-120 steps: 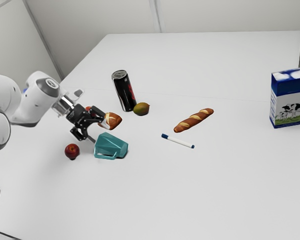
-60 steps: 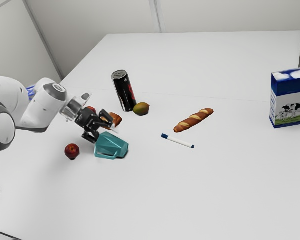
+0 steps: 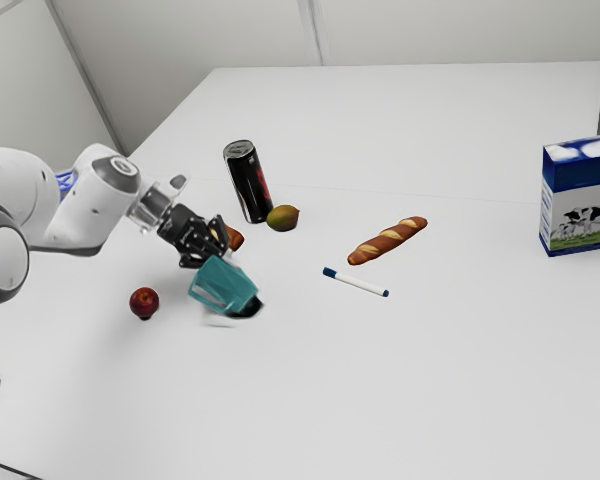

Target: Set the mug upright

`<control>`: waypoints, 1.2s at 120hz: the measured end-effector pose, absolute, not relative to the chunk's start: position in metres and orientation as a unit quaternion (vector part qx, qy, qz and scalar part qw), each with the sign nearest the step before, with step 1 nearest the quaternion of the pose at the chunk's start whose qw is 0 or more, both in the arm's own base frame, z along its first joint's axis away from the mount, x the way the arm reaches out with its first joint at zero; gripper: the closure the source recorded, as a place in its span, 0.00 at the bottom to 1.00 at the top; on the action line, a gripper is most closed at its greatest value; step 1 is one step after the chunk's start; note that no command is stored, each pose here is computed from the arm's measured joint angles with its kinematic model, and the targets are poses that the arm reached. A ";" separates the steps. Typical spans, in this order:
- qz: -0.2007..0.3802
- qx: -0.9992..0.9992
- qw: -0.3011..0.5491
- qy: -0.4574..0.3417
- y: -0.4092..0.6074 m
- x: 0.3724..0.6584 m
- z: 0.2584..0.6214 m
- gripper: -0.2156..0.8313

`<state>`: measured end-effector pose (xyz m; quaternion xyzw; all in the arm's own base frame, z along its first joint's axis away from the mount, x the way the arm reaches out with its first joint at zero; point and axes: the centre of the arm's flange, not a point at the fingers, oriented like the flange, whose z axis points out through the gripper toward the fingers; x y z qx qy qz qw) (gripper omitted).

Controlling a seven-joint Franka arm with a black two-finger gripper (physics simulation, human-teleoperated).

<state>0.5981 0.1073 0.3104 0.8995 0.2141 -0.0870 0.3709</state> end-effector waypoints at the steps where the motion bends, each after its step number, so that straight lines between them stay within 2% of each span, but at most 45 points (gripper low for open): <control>1: -0.087 0.900 0.371 0.214 0.107 0.598 0.311 0.93; 31: -0.076 0.933 0.310 0.168 0.081 0.600 0.351 0.94; 71: -0.037 0.996 0.084 0.013 0.015 0.607 0.391 0.95; 98: -0.007 0.999 -0.016 -0.034 0.003 0.614 0.394 0.96; 144: 0.008 0.999 -0.038 -0.025 -0.004 0.624 0.372 0.96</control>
